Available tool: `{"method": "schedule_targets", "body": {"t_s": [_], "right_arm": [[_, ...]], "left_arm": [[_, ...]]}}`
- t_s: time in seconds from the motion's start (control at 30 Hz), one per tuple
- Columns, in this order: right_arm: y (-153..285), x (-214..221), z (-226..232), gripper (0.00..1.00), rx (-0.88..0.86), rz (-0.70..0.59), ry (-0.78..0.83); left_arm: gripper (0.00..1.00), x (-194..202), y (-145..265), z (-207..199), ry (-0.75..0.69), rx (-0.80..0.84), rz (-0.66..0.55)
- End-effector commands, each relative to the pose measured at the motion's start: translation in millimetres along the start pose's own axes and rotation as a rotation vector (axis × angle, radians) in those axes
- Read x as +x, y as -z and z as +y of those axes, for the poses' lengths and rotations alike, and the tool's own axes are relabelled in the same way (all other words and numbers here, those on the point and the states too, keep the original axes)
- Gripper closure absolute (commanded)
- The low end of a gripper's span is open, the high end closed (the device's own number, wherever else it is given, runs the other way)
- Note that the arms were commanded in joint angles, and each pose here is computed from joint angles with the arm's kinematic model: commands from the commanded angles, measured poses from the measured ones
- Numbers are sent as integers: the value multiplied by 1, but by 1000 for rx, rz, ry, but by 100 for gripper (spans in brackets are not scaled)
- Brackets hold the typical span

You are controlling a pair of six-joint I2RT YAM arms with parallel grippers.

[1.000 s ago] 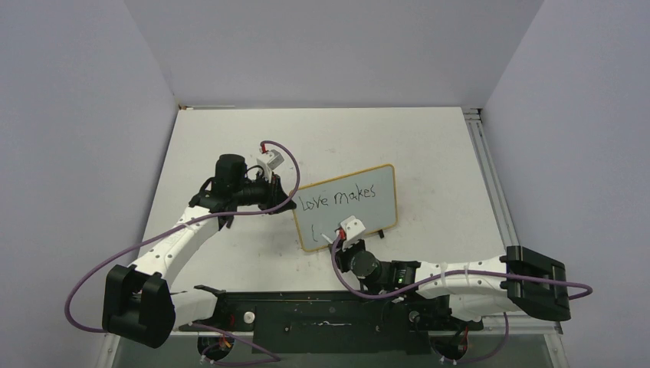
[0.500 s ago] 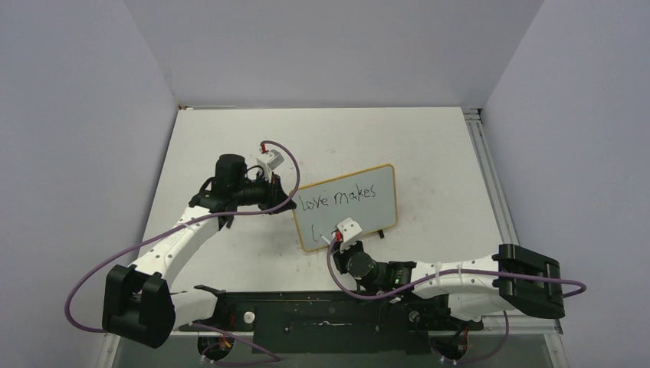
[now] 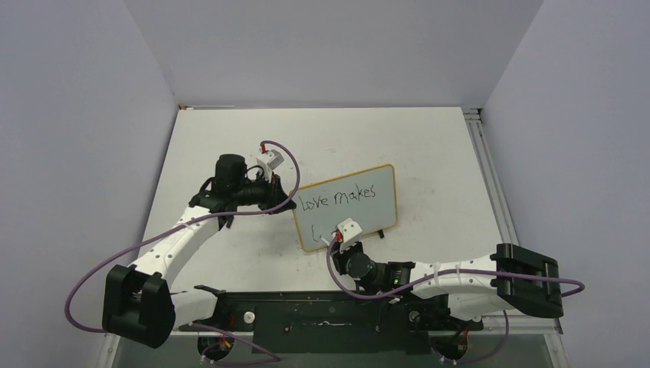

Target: Write a sentence on the whiteboard

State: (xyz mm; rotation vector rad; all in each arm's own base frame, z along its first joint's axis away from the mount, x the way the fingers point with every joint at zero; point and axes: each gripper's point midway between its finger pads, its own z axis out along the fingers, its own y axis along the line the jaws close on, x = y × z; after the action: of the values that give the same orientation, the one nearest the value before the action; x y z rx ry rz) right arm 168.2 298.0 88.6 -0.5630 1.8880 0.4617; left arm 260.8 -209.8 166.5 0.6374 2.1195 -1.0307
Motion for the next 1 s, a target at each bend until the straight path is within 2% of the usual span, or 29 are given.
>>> {"method": "schedule_targets", "body": {"t_s": [0.0,0.53,0.97], "right_arm": [[1,-1,-1,95,16,-6,-30],[4,-1,4,95,-9,5,-27],[14,-43,1,95,0,-125,-37]], "left_arm": [[100,-16,3,-4,-27,-4,-34],[100,-16,2,-4,-25,-3,-31],[100,-16,3,-4,-27,-4,-32]]}}
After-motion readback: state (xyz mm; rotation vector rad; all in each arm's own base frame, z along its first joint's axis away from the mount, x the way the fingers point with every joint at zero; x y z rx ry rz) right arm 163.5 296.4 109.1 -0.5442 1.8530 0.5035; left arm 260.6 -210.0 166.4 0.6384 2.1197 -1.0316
